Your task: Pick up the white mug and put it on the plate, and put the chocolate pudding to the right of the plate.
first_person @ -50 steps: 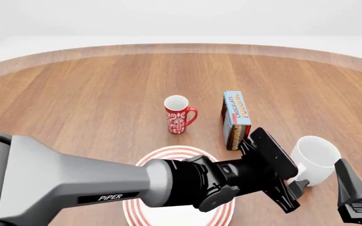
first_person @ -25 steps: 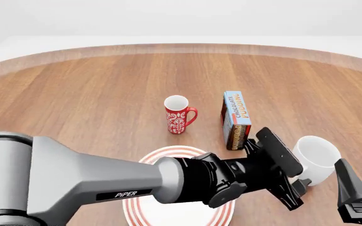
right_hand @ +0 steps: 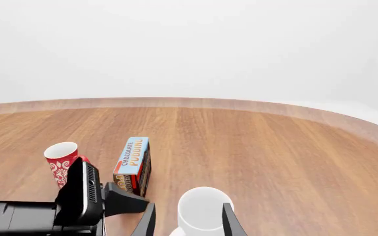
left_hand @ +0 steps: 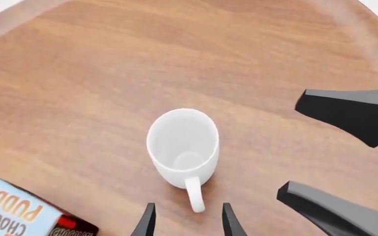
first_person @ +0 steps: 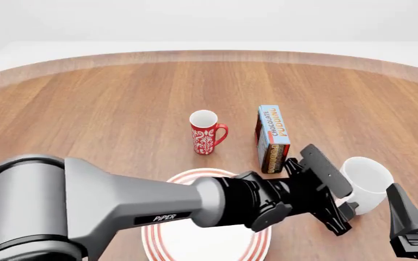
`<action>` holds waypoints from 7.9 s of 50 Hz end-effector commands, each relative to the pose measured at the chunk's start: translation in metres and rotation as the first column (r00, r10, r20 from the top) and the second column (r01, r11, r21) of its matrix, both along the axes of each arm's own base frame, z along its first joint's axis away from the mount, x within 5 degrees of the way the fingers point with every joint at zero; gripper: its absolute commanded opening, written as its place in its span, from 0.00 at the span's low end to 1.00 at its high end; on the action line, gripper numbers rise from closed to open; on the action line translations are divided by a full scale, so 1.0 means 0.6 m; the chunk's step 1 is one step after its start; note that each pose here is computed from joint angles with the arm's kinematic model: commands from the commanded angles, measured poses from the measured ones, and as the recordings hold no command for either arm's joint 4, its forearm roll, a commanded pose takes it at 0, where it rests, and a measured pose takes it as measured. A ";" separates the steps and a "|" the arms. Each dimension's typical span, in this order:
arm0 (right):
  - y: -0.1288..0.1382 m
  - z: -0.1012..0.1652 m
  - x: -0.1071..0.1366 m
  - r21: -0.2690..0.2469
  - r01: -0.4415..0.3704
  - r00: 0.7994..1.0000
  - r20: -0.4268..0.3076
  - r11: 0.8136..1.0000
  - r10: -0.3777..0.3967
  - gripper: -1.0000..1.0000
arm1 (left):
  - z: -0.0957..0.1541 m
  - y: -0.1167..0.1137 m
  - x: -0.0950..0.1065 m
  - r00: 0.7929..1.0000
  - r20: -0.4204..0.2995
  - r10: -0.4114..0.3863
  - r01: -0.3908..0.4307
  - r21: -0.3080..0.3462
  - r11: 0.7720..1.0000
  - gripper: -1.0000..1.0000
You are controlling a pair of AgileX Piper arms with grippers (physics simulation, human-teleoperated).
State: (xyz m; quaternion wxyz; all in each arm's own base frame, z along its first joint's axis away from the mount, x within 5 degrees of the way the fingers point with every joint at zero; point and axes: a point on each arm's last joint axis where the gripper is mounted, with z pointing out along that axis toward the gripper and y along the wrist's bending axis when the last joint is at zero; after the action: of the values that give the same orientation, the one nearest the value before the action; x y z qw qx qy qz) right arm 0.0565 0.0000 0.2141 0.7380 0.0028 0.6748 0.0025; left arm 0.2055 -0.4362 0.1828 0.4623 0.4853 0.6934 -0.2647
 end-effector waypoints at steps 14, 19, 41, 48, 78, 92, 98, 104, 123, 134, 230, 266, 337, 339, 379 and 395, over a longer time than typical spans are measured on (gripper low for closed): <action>0.000 0.000 0.000 0.000 0.000 1.000 0.000 1.000 0.000 1.00 | -0.016 -0.020 -0.001 1.000 -0.015 -0.008 0.009 0.014 1.000 1.00; 0.000 0.000 0.000 0.000 0.000 1.000 0.000 1.000 0.000 1.00 | -0.019 -0.023 -0.001 1.000 -0.017 -0.009 0.009 0.017 1.000 1.00; 0.000 0.001 -0.001 0.013 -0.002 1.000 0.007 1.000 0.002 1.00 | -0.041 -0.037 0.010 0.999 -0.037 0.003 -0.002 0.030 1.000 1.00; 0.000 0.001 -0.001 0.013 -0.001 1.000 0.006 1.000 0.001 1.00 | -0.047 -0.041 0.006 0.999 -0.042 0.000 0.002 0.031 1.000 1.00; 0.000 0.001 -0.001 0.013 -0.002 1.000 0.006 1.000 0.002 1.00 | -0.079 -0.054 0.019 0.998 -0.064 0.013 -0.010 0.055 0.998 1.00; 0.000 0.001 -0.001 0.016 -0.002 1.000 0.007 1.000 0.002 1.00 | -0.093 -0.057 0.021 0.997 -0.076 0.020 -0.016 0.057 0.998 1.00; 0.000 0.001 -0.001 0.015 -0.002 1.000 0.007 1.000 0.002 1.00 | -0.097 -0.060 0.016 0.997 -0.081 0.017 -0.012 0.057 0.998 1.00; 0.000 0.001 -0.001 0.016 -0.002 1.000 0.008 1.000 0.002 1.00 | -0.101 -0.060 0.016 0.996 -0.084 0.018 -0.013 0.058 0.998 1.00; 0.000 0.001 -0.001 0.015 -0.003 1.000 0.007 1.000 0.002 1.00 | -0.104 -0.056 0.028 0.996 -0.083 0.031 -0.026 0.058 0.998 0.00; 0.000 0.001 -0.001 0.016 -0.002 1.000 0.007 1.000 0.002 1.00 | -0.101 -0.056 0.027 0.997 -0.078 0.029 -0.025 0.053 0.998 0.00; -0.001 0.002 -0.001 0.014 0.007 1.000 0.009 1.000 -0.007 1.00 | 0.007 0.066 -0.022 1.000 -0.003 0.025 -0.026 -0.072 0.997 0.00; -0.001 0.002 -0.001 0.014 0.007 1.000 0.009 1.000 -0.007 1.00 | 0.039 0.149 -0.051 0.999 0.026 0.035 -0.032 -0.093 0.995 0.00; -0.001 0.002 -0.001 0.011 0.010 1.000 0.009 1.000 -0.010 1.00 | 0.108 0.314 -0.091 0.991 0.068 0.119 -0.104 -0.189 0.976 0.00; -0.001 0.002 -0.001 0.011 0.010 1.000 0.009 1.000 -0.010 1.00 | 0.107 0.317 -0.091 0.990 0.068 0.122 -0.108 -0.188 0.976 0.00; -0.001 0.003 -0.001 0.010 0.009 1.000 0.011 1.000 -0.009 1.00 | 0.089 0.412 -0.102 0.972 0.042 0.230 -0.217 -0.202 0.955 0.00; -0.001 0.003 -0.001 0.010 0.008 1.000 0.011 1.000 -0.008 1.00 | 0.066 0.425 -0.110 0.971 0.004 0.240 -0.236 -0.164 0.958 0.00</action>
State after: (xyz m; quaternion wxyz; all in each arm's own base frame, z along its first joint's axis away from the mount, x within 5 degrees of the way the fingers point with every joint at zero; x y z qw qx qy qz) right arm 0.0559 -0.0006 0.2158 0.7417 0.0093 0.6706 0.0027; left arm 0.1422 -0.1885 0.2291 0.5447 0.3647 0.7083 -0.2621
